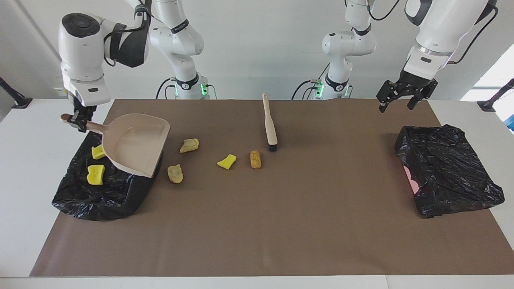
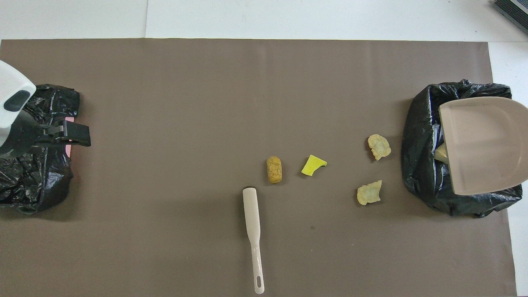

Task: Sweep and dump trash in bin

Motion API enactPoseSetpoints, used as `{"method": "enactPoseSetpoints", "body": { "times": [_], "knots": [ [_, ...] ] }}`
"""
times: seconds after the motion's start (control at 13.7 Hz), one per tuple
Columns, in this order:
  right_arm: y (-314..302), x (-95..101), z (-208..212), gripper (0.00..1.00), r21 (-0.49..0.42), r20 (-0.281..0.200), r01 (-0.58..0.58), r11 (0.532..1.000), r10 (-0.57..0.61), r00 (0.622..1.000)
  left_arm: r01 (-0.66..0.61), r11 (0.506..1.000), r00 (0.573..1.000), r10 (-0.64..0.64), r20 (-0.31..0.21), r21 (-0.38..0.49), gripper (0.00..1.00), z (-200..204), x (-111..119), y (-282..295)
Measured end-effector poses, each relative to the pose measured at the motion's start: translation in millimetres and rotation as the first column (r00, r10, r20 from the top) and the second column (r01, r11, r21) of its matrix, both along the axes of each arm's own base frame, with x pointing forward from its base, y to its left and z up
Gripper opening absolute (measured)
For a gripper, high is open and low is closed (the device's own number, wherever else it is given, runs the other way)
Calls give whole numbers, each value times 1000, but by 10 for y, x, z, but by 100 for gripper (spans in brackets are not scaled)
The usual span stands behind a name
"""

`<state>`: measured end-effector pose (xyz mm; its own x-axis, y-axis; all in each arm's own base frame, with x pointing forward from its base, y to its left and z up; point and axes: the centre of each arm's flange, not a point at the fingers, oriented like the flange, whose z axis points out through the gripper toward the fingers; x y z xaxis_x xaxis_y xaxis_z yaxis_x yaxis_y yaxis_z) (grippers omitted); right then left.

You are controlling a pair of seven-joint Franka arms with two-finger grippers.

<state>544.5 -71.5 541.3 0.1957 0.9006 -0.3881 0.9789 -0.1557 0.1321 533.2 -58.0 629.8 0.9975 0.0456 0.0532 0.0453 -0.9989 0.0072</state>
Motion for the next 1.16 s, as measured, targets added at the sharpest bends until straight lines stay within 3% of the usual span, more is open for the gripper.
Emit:
{"method": "enactPoseSetpoints", "body": {
  "times": [0.15,0.36,0.58,1.16],
  "knots": [
    [434,-1,-155,32,82,2,137,987,-138,990,25,1000,1000,-25,-5,2,100,-16,11,75],
    [982,31,-448,32,204,-23,362,910,-365,931,39,999,999,-38,-36,4,100,-45,-20,77],
    [1462,88,-727,32,277,-79,552,786,-554,829,59,998,996,-59,-67,6,100,-73,-54,72],
    [2677,188,-743,32,333,-16,782,527,-826,563,64,998,996,-63,-67,6,100,-72,-52,84]
  ]
}}
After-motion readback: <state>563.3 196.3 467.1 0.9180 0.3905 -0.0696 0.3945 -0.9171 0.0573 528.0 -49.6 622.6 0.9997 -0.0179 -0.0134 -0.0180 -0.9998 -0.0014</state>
